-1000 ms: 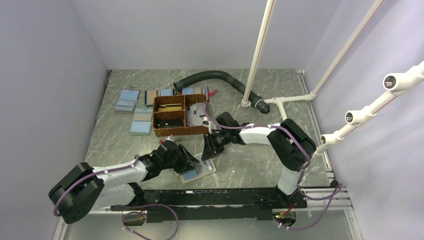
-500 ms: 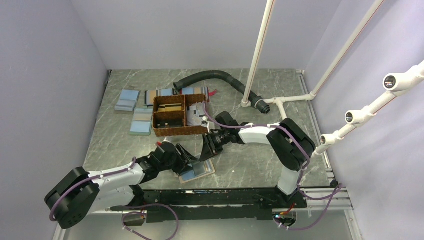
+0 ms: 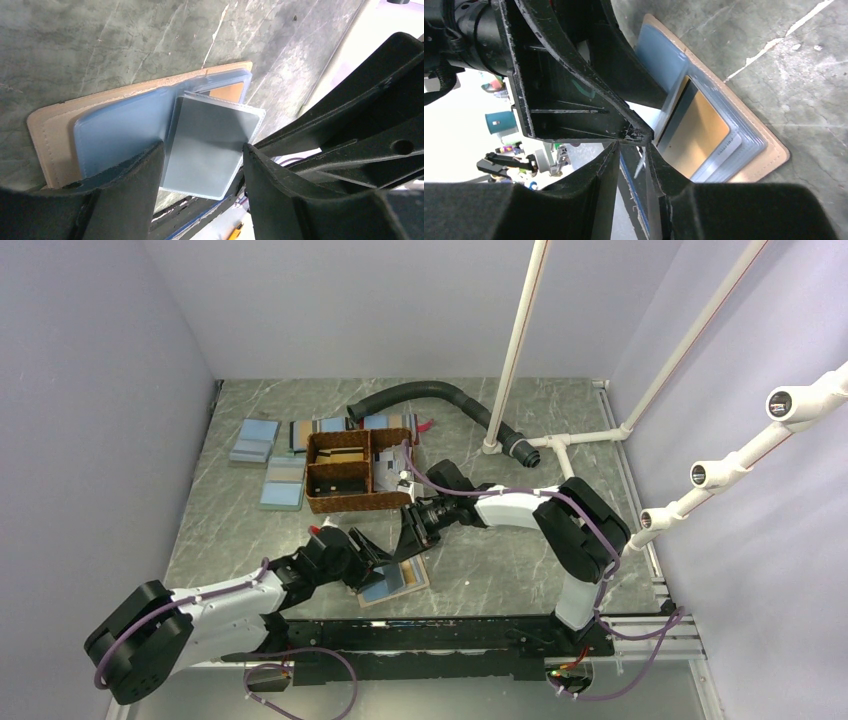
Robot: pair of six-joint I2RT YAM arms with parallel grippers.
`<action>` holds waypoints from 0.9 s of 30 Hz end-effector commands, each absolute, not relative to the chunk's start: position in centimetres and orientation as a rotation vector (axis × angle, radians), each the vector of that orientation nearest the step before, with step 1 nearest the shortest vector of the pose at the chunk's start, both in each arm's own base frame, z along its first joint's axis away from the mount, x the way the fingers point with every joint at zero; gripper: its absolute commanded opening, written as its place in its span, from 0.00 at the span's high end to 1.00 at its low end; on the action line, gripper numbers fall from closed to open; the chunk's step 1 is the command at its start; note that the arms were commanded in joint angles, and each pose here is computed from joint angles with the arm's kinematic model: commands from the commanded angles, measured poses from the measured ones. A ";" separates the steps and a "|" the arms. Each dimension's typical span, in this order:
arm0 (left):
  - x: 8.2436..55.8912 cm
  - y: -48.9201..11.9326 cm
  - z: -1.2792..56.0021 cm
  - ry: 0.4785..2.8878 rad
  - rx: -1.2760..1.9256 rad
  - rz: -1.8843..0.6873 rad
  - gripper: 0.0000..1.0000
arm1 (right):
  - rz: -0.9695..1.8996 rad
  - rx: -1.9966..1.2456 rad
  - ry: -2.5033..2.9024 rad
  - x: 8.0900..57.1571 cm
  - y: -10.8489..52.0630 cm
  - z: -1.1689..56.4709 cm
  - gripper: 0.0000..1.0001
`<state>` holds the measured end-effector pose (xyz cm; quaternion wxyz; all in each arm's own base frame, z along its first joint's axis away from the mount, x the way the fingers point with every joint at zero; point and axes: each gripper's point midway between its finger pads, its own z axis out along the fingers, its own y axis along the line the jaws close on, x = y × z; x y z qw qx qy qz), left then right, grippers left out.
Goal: Take the credit cards out of the card holder
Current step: Remove the credit card from the card holder.
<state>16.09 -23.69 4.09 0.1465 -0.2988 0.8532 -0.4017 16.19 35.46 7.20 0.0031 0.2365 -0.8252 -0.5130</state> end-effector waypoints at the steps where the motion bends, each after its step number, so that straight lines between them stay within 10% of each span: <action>1: 16.4 -23.2 3.9 2.430 -0.888 -1.137 0.35 | -1.702 0.799 -2.518 16.3 37.1 9.5 0.72; 27: 15.4 -22.9 4.3 2.480 -0.699 -1.109 0.35 | -1.389 0.798 -2.873 19.3 34.9 5.7 0.60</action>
